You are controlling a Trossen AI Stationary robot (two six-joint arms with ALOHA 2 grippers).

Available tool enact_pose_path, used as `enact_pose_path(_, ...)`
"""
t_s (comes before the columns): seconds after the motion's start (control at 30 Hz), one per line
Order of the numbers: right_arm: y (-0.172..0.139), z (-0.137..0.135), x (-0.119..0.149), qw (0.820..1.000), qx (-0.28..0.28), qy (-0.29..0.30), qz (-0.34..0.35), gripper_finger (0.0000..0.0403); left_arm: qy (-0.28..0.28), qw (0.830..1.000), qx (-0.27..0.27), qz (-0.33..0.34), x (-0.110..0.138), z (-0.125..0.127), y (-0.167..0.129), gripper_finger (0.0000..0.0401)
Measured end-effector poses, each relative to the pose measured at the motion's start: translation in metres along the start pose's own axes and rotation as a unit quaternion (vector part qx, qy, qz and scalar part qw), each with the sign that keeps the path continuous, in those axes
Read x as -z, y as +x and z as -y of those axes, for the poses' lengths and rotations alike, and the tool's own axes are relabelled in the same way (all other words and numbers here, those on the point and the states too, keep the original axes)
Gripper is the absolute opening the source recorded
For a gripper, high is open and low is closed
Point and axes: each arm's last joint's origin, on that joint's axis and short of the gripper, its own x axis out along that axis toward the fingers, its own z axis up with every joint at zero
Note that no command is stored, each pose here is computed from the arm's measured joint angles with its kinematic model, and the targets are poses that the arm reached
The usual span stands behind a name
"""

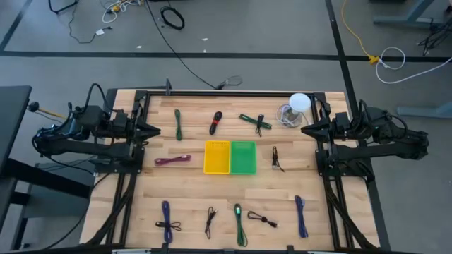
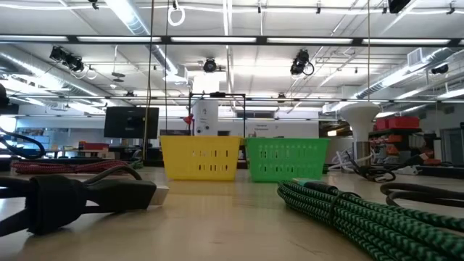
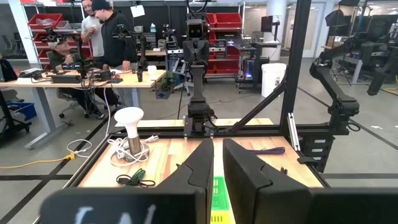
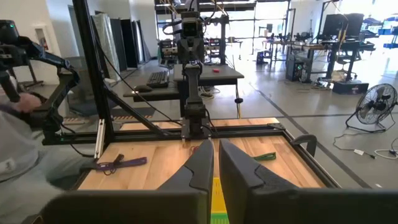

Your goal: Pick & Place USB Port

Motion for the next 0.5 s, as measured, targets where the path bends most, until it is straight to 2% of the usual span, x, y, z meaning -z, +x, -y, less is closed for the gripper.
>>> enact_pose_path(0.5, 0.0, 0.0, 0.0, 1.0, 0.0, 0.0, 0.0, 0.0032, 0.0, 1.0, 0.0, 0.006, -0.0013, 0.0, 0.0, 0.0039)
